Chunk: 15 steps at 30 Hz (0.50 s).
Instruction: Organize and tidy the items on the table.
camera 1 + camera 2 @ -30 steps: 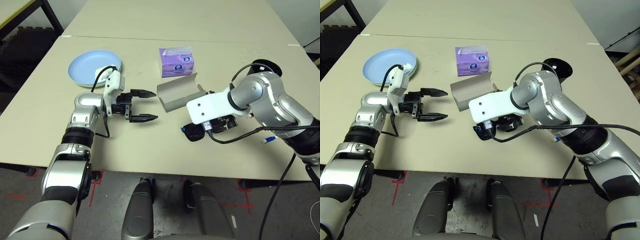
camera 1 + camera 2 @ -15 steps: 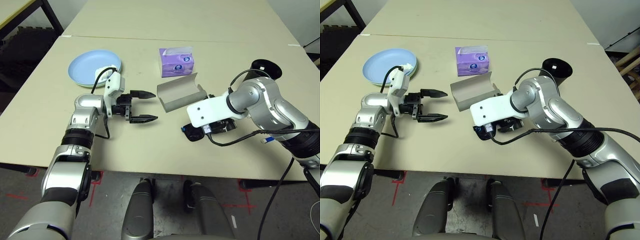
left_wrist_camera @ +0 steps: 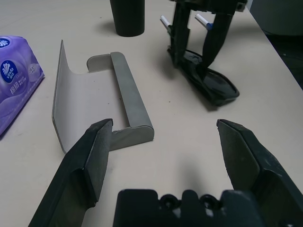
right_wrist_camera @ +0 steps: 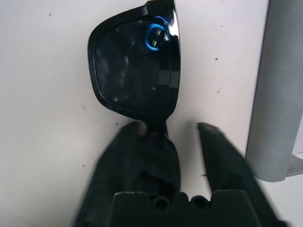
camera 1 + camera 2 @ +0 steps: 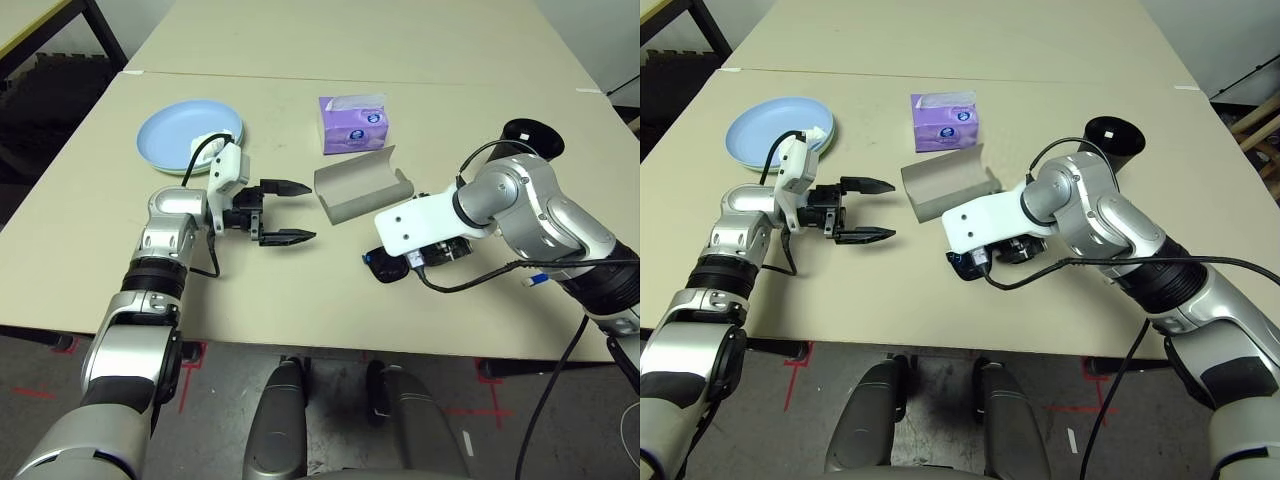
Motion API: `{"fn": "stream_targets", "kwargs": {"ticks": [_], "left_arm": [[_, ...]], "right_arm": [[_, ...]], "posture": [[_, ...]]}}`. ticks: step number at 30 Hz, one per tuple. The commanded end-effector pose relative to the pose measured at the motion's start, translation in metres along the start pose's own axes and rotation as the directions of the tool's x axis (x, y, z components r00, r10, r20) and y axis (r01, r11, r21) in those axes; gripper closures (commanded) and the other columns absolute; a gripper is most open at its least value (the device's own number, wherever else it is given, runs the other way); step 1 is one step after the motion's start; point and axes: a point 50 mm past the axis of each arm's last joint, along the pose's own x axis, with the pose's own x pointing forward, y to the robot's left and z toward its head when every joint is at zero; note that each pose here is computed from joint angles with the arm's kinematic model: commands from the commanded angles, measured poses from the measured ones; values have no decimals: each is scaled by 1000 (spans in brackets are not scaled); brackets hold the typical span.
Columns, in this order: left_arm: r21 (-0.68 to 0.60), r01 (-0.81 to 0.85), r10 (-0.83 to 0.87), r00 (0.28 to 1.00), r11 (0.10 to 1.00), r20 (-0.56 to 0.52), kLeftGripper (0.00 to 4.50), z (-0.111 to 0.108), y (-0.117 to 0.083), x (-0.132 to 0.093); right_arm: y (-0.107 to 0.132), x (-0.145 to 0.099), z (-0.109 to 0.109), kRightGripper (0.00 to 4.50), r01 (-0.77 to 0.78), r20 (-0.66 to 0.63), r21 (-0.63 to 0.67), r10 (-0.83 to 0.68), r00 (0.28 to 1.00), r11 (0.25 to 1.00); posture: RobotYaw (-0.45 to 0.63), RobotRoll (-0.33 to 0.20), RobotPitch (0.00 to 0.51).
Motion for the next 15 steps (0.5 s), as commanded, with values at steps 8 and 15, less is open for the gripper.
{"fn": "stream_targets", "kwargs": {"ticks": [8, 15], "left_arm": [[-6, 5, -5, 1000, 1000, -22, 0, -3, -2, -3], [-2, 4, -4, 1000, 1000, -22, 0, -2, -1, -3]], "right_arm": [[2, 4, 0, 4118, -29, 3, -12, 29, 1000, 1000], [-13, -23, 1, 4118, 22, 23, -13, -22, 999, 1000]], "posture": [[197, 0, 209], [190, 0, 204]]}}
